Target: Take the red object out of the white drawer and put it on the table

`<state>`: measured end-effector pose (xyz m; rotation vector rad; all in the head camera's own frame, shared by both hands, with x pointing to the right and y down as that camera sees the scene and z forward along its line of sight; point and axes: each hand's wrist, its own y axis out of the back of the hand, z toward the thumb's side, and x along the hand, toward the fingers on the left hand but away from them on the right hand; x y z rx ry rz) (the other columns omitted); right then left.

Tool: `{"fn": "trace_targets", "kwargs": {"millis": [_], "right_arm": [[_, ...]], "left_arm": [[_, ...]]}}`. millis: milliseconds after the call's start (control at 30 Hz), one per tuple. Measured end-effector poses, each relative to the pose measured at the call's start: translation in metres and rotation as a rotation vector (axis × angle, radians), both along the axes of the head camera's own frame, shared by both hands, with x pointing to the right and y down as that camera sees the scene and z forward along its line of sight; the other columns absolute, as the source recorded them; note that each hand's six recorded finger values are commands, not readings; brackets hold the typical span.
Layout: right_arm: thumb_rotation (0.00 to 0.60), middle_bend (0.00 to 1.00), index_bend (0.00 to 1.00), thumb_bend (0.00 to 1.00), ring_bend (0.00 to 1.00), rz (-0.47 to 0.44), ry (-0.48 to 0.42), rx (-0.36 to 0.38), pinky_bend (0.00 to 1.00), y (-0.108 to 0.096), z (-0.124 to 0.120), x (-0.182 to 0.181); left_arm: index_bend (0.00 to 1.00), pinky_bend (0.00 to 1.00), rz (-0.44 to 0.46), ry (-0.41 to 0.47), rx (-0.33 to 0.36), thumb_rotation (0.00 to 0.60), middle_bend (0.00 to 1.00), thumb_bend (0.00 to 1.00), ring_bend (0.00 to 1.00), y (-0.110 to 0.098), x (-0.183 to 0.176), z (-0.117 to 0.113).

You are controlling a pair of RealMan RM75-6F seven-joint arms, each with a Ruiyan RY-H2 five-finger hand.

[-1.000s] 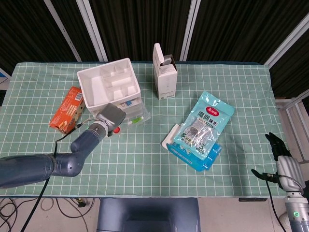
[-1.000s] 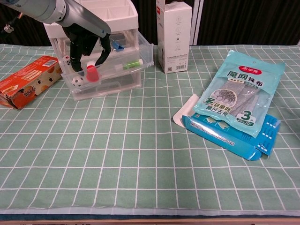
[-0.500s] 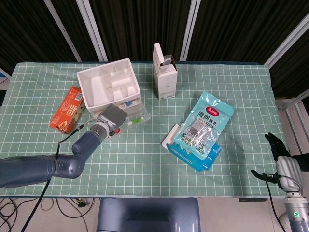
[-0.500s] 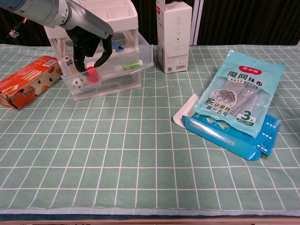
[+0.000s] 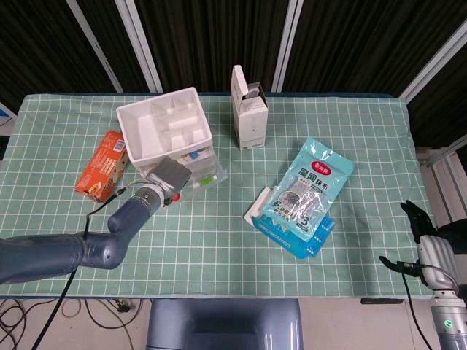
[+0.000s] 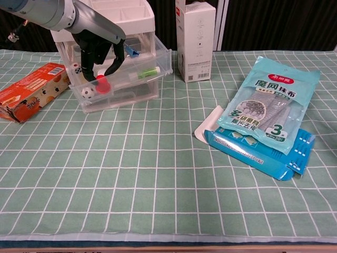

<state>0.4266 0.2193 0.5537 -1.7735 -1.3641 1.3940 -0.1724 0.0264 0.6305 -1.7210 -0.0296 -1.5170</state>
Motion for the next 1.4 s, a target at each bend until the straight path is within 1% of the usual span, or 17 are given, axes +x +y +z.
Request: {"fn": "trace_targets", "kwargs": {"millis": [300,567,700,767,900,1000,1100,1233,1400], "right_arm": [[0.600,0.00,0.00,0.04,0.00,-0.001,-0.001,-0.001,0.22,0.000,0.000,0.000],[0.600,0.00,0.00,0.04,0.00,-0.001,0.001,-0.001,0.22,0.000,0.000,0.000],[0.600,0.00,0.00,0.04,0.00,-0.002,0.001,-0.002,0.22,0.000,0.001,0.000],[0.600,0.00,0.00,0.04,0.00,-0.003,0.001,-0.002,0.22,0.000,0.001,0.000],[0.600,0.00,0.00,0.04,0.00,-0.006,0.002,-0.001,0.22,0.000,0.000,-0.001],[0.600,0.00,0.00,0.04,0.00,-0.006,0.003,0.001,0.22,0.000,0.000,-0.001],[0.600,0.00,0.00,0.04,0.00,-0.007,0.004,0.002,0.22,0.000,0.000,-0.001],[0.600,0.00,0.00,0.04,0.00,-0.009,0.005,0.003,0.22,0.000,0.000,-0.001],[0.600,0.00,0.00,0.04,0.00,-0.010,0.005,0.004,0.22,0.000,0.000,-0.002]], "left_arm": [[0.59,1.00,-0.012,0.018,0.022,0.600,1.00,0.34,1.00,-0.007,0.001,-0.009],[0.59,1.00,-0.038,0.053,0.059,0.600,1.00,0.34,1.00,-0.017,0.001,-0.026],[0.59,1.00,-0.056,0.090,0.095,0.600,1.00,0.34,1.00,-0.026,0.002,-0.046],[0.59,1.00,-0.059,0.119,0.115,0.600,1.00,0.34,1.00,-0.029,0.003,-0.061],[0.59,1.00,-0.055,0.159,0.138,0.600,1.00,0.34,1.00,-0.029,0.005,-0.081],[0.59,1.00,-0.044,0.187,0.146,0.600,1.00,0.34,1.00,-0.025,0.007,-0.095],[0.60,1.00,-0.023,0.209,0.144,0.600,1.00,0.34,1.00,-0.015,0.007,-0.106],[0.60,1.00,0.028,0.239,0.120,0.600,1.00,0.34,1.00,0.010,0.007,-0.116],[0.60,1.00,0.092,0.264,0.093,0.600,1.00,0.34,1.00,0.040,0.003,-0.120]]}}
